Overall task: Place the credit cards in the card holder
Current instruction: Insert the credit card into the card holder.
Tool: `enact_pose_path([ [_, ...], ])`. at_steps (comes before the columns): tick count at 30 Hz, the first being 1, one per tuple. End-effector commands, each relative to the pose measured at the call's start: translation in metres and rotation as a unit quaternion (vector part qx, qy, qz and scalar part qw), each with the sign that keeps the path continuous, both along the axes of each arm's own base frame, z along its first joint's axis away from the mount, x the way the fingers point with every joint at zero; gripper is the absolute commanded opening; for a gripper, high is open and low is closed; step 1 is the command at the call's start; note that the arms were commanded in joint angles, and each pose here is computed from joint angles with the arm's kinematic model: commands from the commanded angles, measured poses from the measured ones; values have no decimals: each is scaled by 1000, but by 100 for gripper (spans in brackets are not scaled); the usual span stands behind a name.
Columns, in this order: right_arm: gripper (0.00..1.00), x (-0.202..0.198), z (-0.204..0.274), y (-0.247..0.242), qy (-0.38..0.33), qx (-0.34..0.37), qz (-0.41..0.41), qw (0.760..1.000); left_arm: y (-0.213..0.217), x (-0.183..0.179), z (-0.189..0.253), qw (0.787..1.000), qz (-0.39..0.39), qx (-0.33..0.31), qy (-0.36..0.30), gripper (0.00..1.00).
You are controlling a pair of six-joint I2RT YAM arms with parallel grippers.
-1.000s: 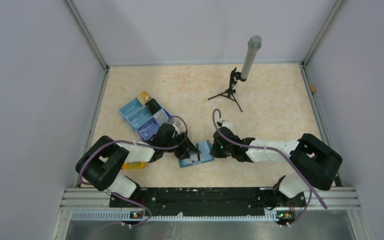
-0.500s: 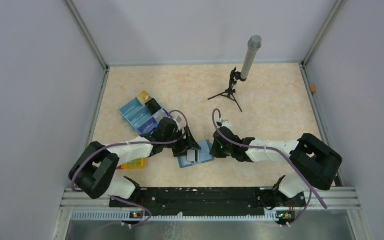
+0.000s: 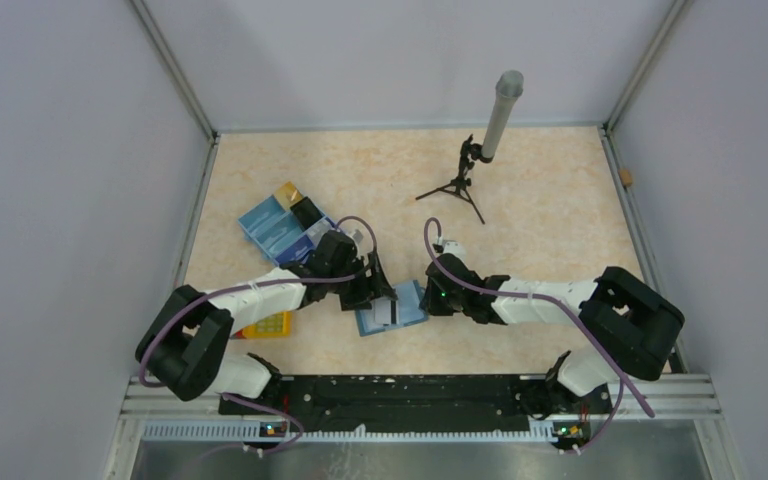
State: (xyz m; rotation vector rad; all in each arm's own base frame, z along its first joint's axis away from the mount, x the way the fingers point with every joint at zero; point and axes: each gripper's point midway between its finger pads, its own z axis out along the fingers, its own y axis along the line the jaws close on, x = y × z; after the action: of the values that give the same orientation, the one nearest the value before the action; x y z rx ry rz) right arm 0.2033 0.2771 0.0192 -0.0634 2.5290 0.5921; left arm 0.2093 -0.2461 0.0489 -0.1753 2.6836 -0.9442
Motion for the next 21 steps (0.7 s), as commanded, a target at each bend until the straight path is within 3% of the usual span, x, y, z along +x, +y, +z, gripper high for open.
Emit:
enact_pose_path([
  [1,0,-12,-25,-25,29,-64,5,998,21,-21,-27,997,-5,62,40,75],
  [21,0,-13,-26,-26,31,-62,5,998,-16,-24,-20,999,-4,13,44,66],
])
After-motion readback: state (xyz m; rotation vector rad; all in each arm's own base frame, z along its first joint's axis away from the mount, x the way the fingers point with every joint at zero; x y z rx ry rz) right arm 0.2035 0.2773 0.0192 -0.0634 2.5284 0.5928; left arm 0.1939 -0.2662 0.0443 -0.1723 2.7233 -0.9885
